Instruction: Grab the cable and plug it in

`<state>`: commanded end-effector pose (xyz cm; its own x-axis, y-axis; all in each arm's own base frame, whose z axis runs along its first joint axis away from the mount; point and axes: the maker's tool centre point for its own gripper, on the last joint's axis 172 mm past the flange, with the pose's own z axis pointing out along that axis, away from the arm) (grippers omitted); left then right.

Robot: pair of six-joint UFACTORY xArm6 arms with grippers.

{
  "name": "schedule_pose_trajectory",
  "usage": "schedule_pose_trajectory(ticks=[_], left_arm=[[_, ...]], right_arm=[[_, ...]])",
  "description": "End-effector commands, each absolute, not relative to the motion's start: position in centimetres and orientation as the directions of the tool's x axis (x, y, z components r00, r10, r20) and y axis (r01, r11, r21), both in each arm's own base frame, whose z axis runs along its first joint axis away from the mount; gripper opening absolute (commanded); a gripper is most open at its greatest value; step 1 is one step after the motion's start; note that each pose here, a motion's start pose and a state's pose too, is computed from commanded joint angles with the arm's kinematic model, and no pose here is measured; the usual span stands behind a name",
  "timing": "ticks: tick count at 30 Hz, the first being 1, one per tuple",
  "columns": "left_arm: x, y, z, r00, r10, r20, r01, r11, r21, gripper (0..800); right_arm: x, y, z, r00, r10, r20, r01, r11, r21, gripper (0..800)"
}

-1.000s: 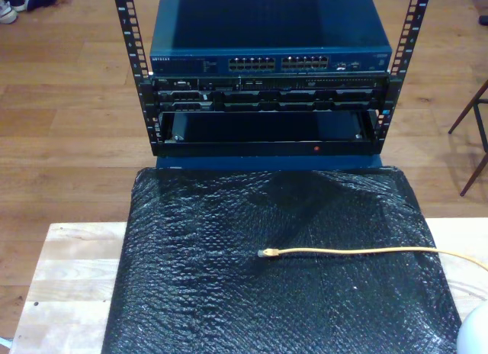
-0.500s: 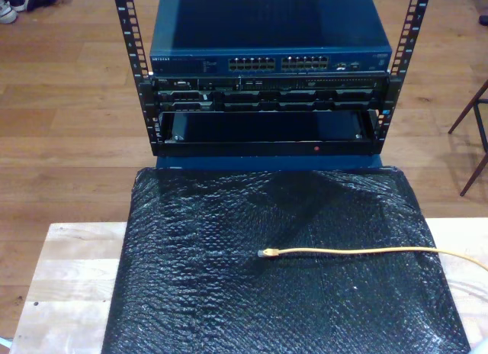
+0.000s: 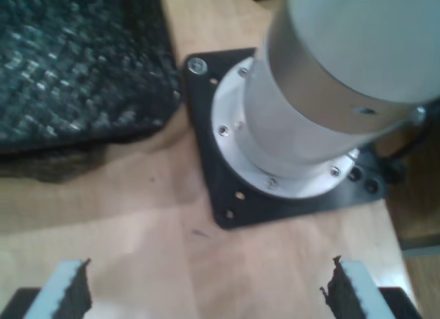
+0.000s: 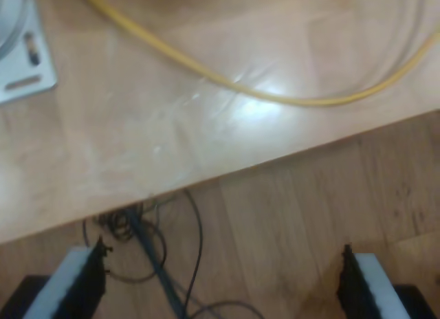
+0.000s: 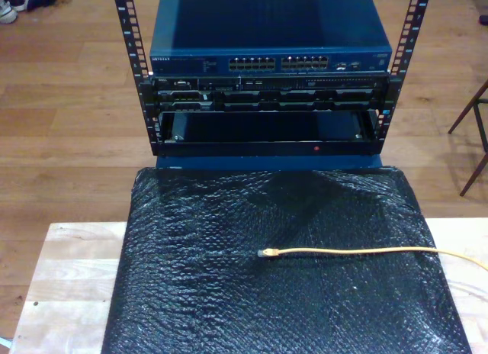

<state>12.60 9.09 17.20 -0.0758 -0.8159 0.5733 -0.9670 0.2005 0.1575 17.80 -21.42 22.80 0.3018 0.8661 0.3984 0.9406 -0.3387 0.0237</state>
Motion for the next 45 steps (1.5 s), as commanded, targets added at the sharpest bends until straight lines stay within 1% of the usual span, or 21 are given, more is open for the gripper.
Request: schedule_pose_trajectory(ticks=[5,11,16,20,26,35,41,45], left_arm=[[13.6,7.9,17.3,-0.059,-0.823,0.565,-0.961,0.200,0.191,800],[15.4,5.7,17.5,-0.029,-0.811,0.584,-0.966,0.173,0.192,800],[16.4,4.4,17.6,-0.011,-0.810,0.586,-0.965,0.161,0.206,800],[16.4,3.8,17.3,0.010,-0.814,0.581,-0.959,0.158,0.237,800],[16.7,2.7,16.7,0.046,-0.787,0.616,-0.956,0.144,0.255,800],[17.3,2.4,17.0,0.052,-0.785,0.617,-0.959,0.134,0.251,800],[17.8,1.2,17.2,0.056,-0.802,0.595,-0.949,0.142,0.280,800],[18.9,0.3,16.9,0.056,-0.807,0.588,-0.954,0.130,0.269,800]], right_arm=[[19.9,-20.7,23.4,0.301,0.838,0.455,0.940,-0.340,0.006,798],[21.4,-20.5,24.2,0.298,0.839,0.455,0.941,-0.338,0.008,796],[23.6,-19.6,24.5,0.281,0.838,0.468,0.950,-0.313,-0.011,796],[25.1,-18.2,24.9,0.267,0.833,0.485,0.958,-0.282,-0.042,796],[26.9,-15.7,26.4,0.212,0.831,0.514,0.973,-0.231,-0.027,796],[29.2,-11.6,28.0,0.199,0.829,0.523,0.977,-0.207,-0.045,796],[30.9,-8.4,29.0,0.198,0.811,0.551,0.978,-0.204,-0.050,796],[31.7,-6.2,29.4,0.179,0.811,0.557,0.982,-0.178,-0.057,796]])
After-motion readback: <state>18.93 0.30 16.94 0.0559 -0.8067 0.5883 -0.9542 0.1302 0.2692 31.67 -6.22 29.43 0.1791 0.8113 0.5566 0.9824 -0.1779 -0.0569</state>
